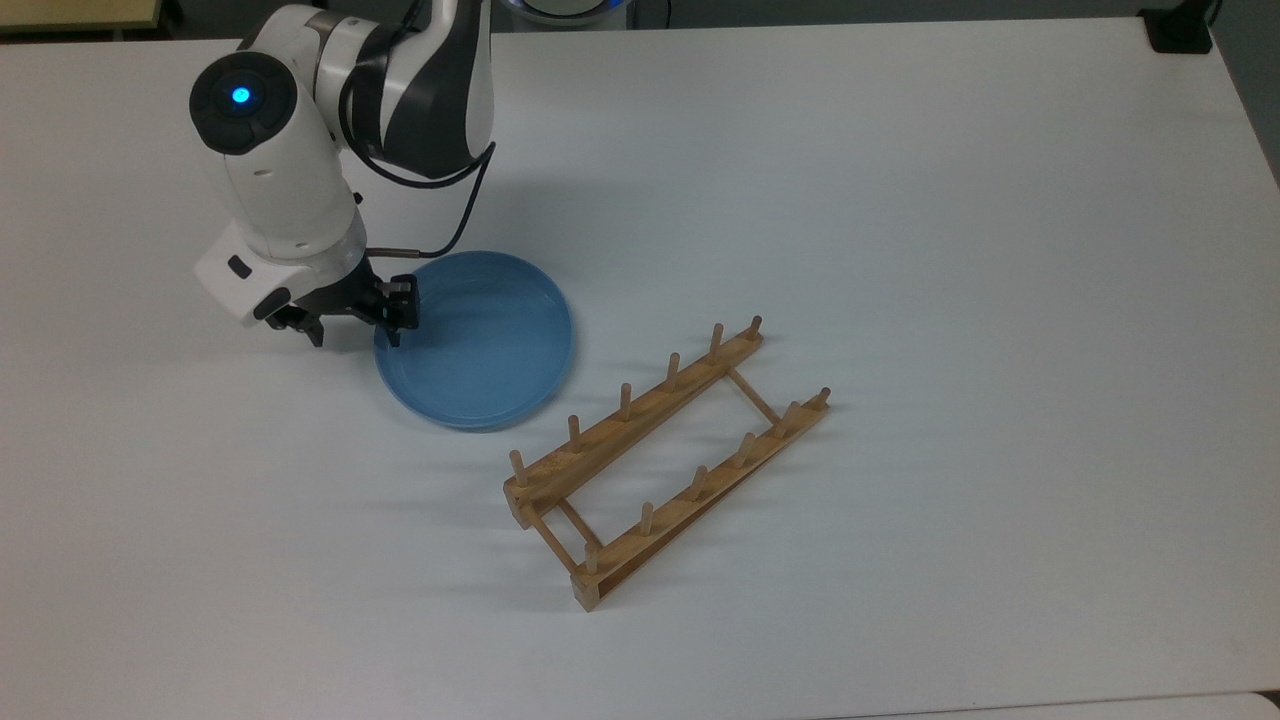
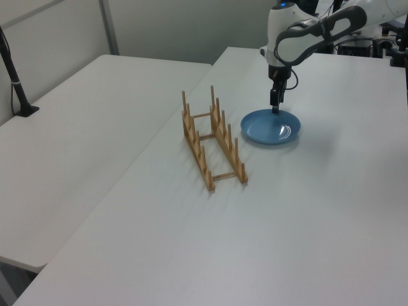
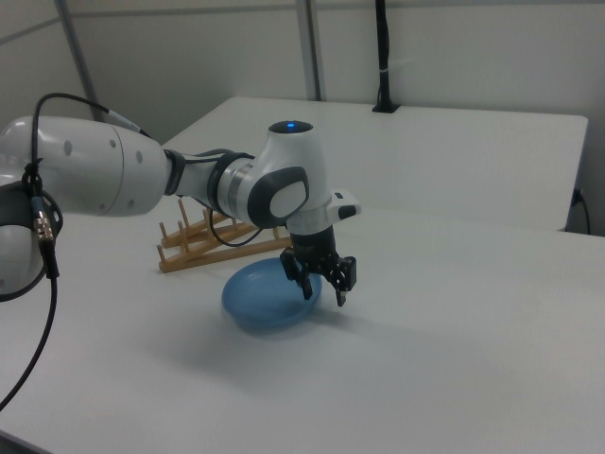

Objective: Place plate in plate rack
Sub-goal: 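Move the gripper down to the rim of the blue plate, then close the gripper on the blue plate's rim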

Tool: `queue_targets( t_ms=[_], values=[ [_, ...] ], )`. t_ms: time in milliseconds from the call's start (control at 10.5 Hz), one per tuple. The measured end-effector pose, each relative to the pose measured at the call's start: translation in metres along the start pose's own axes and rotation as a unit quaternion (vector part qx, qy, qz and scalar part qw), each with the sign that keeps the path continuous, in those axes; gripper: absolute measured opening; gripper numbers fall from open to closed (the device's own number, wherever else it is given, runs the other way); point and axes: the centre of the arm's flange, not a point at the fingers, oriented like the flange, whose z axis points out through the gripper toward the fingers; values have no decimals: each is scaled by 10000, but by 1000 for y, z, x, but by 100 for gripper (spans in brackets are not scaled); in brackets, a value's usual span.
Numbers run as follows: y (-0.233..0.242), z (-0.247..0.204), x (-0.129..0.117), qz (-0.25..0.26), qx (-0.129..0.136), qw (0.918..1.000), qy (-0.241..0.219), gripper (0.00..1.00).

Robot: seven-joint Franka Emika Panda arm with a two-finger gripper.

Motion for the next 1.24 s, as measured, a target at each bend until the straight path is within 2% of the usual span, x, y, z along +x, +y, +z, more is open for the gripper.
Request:
queue_targets(
  t_ms=[382, 764, 1241],
  values=[
    [-8, 2, 5, 63, 164, 9998, 102, 64],
    [-15, -6, 11, 49, 212, 9996, 198, 41],
    [-15, -6, 11, 49, 211, 9996, 200, 39]
  ],
)
